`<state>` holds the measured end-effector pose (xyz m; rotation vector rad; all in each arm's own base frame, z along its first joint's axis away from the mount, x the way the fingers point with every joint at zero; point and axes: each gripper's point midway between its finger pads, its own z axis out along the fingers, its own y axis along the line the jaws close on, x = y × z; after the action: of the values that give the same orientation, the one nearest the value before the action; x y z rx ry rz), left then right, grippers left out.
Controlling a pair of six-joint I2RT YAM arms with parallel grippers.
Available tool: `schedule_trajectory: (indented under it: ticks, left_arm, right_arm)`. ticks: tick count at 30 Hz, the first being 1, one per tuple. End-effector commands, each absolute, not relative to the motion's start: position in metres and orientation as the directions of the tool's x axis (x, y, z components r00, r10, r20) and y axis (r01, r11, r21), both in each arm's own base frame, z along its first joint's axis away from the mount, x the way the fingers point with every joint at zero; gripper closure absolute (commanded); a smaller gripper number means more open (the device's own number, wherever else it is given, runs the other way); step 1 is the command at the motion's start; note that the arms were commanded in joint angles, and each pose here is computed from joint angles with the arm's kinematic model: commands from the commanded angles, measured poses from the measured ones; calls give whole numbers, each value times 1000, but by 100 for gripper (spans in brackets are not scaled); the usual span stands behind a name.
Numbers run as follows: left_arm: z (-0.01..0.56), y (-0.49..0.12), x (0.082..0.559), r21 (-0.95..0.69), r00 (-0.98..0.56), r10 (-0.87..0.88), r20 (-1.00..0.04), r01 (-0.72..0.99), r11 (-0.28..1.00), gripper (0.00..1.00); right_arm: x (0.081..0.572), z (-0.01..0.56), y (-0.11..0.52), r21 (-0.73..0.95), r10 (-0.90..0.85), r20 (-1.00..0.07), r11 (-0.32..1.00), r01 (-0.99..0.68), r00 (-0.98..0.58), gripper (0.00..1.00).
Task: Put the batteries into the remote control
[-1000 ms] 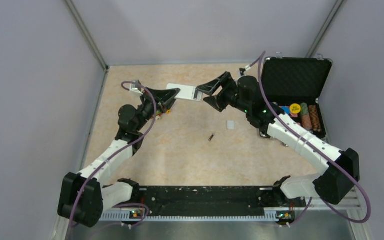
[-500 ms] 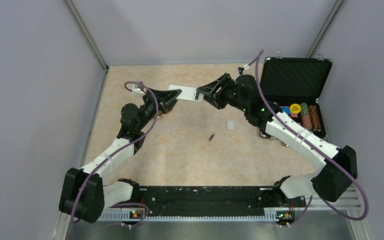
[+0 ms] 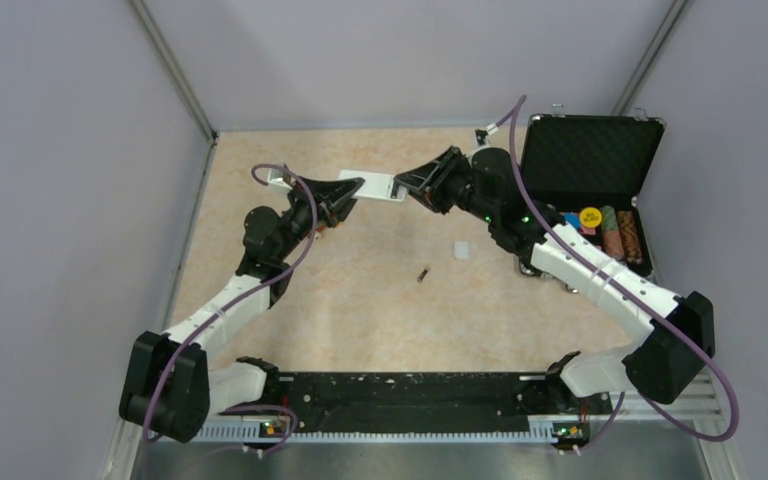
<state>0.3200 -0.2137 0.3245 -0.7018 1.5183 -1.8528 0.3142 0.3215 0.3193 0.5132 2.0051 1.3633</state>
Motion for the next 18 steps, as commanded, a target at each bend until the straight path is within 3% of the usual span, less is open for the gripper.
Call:
schedule_trajectory:
  ticks: [1,13,16,18]
  left_arm:
    - [393,-198,308,-906,-627,-779,11,324,-274,100]
    - [395,-195,310,-894,-615,-788,21,341,-290,100]
    - [393,-197,308,-897,-615,-788,-4,350,-269,100]
    - [387,-199,307,-910,-611,-791,-43,351,-221,100]
  right_arm:
    - [304,310,329,886,579,-360,458,-74,-731,72]
    - [298,314,332,861,547,-429,489,-142,-719,93]
    - [299,317,332,865,553,-424,483,-139,-717,85]
    - [300,322,331,868,561,-426,476,-144,-710,66]
